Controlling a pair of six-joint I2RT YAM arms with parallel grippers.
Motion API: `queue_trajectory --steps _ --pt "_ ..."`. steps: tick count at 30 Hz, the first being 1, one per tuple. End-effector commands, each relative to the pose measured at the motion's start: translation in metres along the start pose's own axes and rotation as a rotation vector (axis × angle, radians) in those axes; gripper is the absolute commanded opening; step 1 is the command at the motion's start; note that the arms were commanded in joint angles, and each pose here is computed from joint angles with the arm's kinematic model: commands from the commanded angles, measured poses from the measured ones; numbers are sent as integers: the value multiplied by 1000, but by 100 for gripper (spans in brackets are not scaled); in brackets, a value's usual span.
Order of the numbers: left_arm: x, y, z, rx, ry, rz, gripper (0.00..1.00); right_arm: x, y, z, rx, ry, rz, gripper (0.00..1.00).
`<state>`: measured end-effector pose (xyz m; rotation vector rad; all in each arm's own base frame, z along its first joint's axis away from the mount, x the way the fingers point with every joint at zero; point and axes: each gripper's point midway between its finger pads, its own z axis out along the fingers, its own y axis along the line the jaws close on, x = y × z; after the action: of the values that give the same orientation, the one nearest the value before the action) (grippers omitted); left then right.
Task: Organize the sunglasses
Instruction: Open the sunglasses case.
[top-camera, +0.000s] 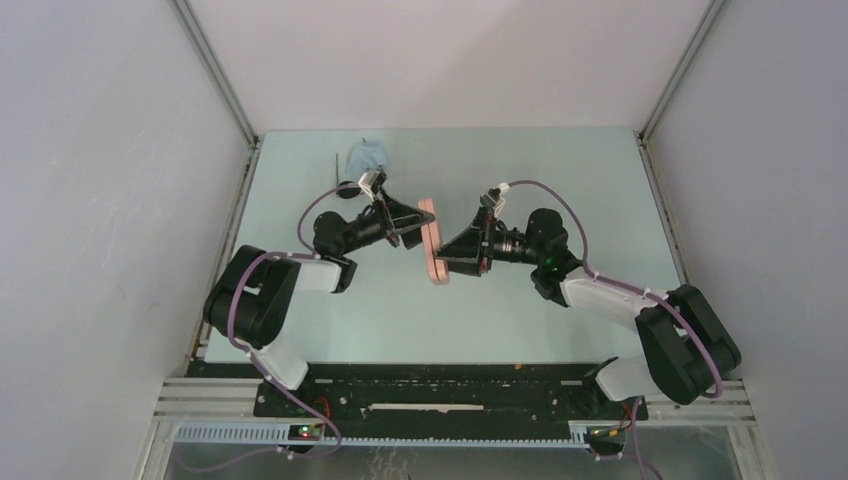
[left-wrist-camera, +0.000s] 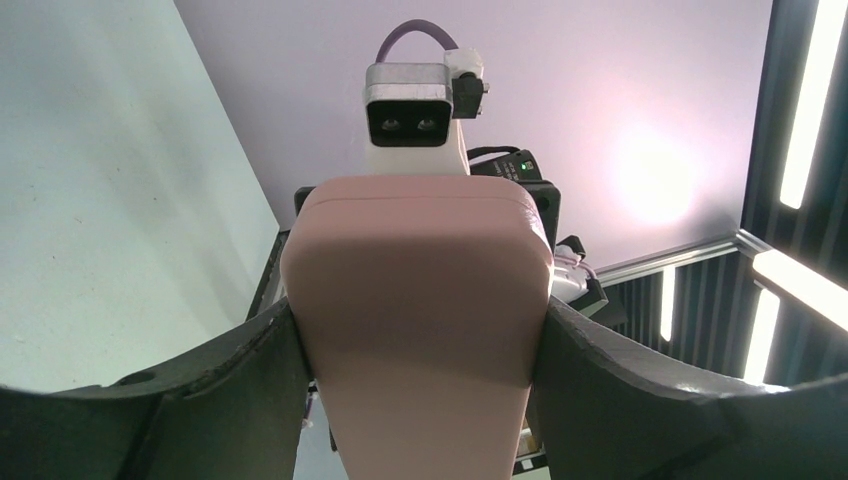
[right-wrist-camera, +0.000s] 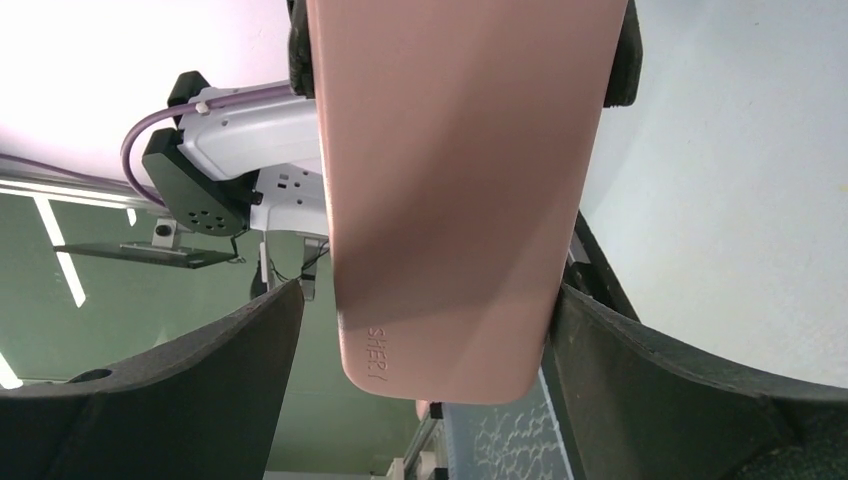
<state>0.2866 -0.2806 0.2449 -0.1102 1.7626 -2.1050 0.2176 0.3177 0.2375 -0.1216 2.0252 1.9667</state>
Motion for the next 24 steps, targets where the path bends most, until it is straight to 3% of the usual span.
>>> queue_trajectory --steps 1,6,12,20,24 --pt "-10 -18 3 48 -35 43 0 2 4 6 -24 -1 4 99" --pt "-10 -17 2 46 -39 41 0 -3 0 10 -23 -20 36 93" --pt "-9 -18 2 47 -31 48 0 -7 0 11 -63 -42 97 63" --pt "-12 -25 -7 61 -14 109 0 -24 12 -5 -254 -121 262 40" --pt "-9 -36 -9 83 19 177 0 -32 4 -5 -257 -158 379 34"
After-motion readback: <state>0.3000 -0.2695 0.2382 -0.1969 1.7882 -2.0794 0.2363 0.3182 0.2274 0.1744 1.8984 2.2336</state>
